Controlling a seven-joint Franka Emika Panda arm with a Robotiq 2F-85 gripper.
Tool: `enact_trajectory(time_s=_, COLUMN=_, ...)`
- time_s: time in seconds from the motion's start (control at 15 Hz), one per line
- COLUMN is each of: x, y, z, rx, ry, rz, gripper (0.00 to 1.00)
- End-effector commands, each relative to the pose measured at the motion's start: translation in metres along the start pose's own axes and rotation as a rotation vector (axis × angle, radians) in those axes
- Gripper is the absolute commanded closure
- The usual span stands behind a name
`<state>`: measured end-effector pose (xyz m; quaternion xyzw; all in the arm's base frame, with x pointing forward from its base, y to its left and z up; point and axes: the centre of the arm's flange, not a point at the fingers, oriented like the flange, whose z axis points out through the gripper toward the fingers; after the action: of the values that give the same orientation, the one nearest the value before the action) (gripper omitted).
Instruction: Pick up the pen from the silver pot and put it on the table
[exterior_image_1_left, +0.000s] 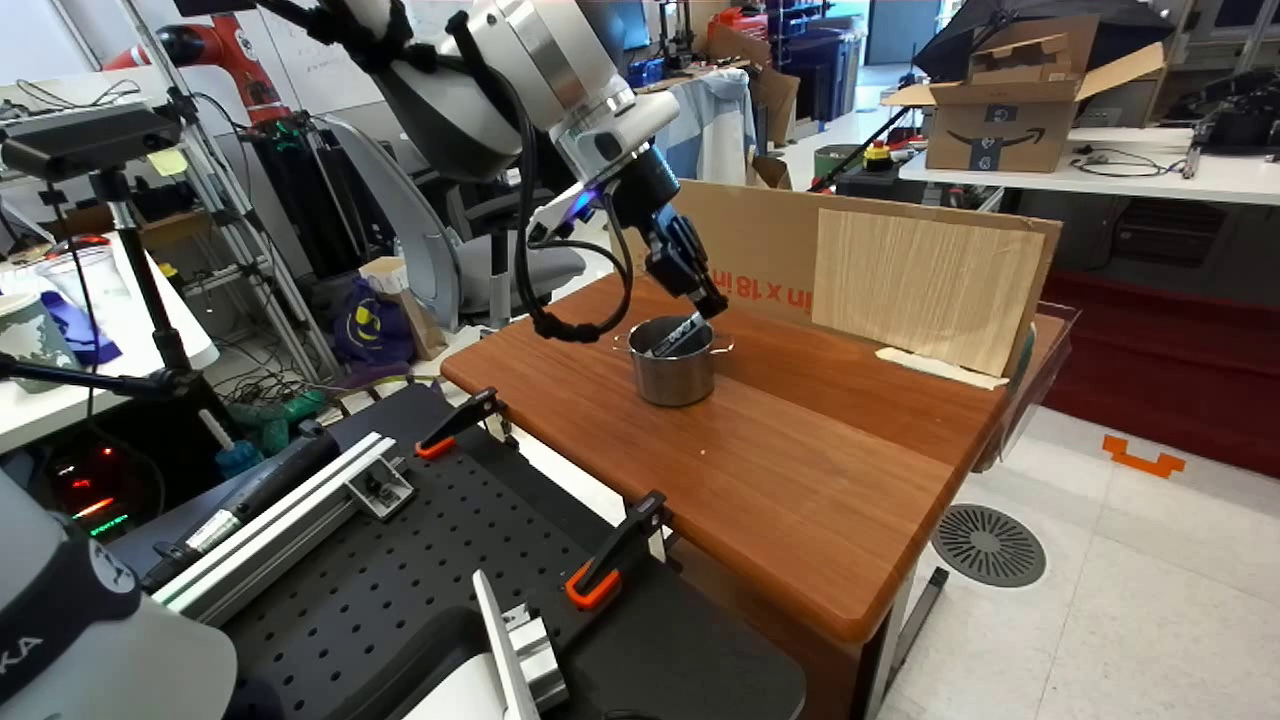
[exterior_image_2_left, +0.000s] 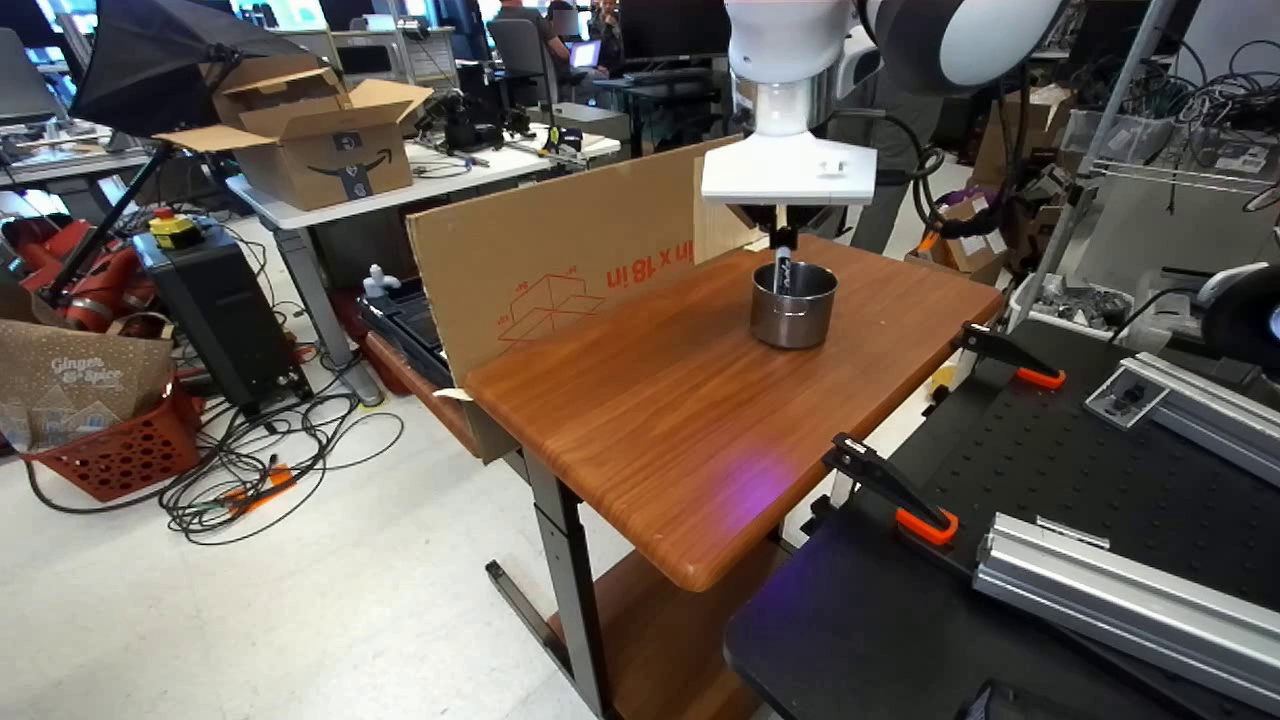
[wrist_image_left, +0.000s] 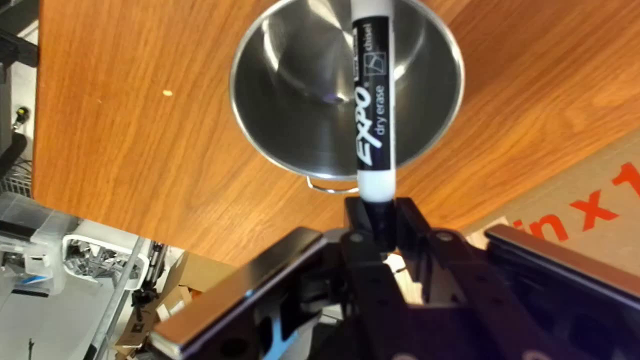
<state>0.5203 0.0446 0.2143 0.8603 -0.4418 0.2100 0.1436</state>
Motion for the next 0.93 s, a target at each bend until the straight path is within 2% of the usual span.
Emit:
enact_trajectory(time_s=0.0, x=0.018, y=0.001, z=-0.034, rx=0.034, ry=0.012, rz=-0.032, gripper=0.95)
enact_trajectory(time_s=0.4, x=0.052, y=-0.009, z=-0.089, rx=0.115, ry=0.050, rz=-0.050, gripper=0.95)
enact_trajectory(time_s=0.53, x=0.049, y=-0.018, z=-0.094, rx=0.128, ry=0.052, rz=-0.038, gripper=0.95)
enact_trajectory(time_s=0.87, x=0.017, y=-0.053, z=-0.082, rx=0.149, ry=0.022, rz=-0.045, gripper=0.95)
